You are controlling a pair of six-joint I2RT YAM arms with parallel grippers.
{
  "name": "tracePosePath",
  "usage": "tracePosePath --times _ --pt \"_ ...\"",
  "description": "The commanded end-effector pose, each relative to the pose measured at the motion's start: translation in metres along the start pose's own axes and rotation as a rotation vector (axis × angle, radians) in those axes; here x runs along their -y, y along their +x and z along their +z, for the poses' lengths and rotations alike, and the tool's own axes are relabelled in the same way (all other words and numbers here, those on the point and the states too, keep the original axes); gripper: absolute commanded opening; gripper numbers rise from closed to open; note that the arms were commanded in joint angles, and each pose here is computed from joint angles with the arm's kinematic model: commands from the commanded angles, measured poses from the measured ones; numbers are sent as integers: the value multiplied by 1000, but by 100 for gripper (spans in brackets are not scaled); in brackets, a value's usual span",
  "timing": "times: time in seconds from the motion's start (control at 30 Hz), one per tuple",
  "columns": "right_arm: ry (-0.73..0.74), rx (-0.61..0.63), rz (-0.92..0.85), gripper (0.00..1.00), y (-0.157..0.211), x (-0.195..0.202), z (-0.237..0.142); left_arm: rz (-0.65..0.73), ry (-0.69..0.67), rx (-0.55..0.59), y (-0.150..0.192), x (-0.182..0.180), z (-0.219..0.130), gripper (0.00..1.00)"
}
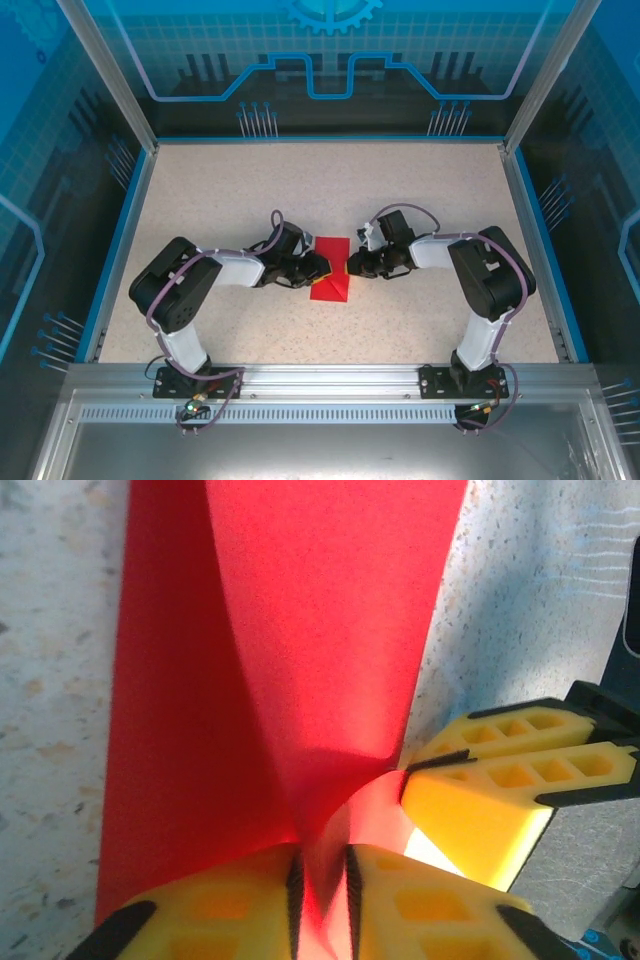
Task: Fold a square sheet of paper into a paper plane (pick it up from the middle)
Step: Turn over the paper at the center of the table.
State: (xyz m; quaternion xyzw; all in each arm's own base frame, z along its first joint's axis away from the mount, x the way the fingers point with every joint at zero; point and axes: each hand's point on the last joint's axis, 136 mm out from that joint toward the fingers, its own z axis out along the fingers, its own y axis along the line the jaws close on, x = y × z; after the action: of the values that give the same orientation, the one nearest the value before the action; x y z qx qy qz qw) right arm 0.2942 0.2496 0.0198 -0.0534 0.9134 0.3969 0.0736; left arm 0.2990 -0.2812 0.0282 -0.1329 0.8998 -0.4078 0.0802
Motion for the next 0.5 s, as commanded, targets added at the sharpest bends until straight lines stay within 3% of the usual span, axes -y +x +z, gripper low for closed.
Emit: tracePosePath --times 0.0,0.3,0.47 --pt "-31 37 -12 20 -5 -9 -13 32 34 -8 -3 13 4 17" --pt "126 184 -25 66 -20 -4 -56 85 -19 20 -10 18 -5 4" --pt "220 325 -53 83 -29 -4 -91 198 -234 96 -23 13 -40 3"
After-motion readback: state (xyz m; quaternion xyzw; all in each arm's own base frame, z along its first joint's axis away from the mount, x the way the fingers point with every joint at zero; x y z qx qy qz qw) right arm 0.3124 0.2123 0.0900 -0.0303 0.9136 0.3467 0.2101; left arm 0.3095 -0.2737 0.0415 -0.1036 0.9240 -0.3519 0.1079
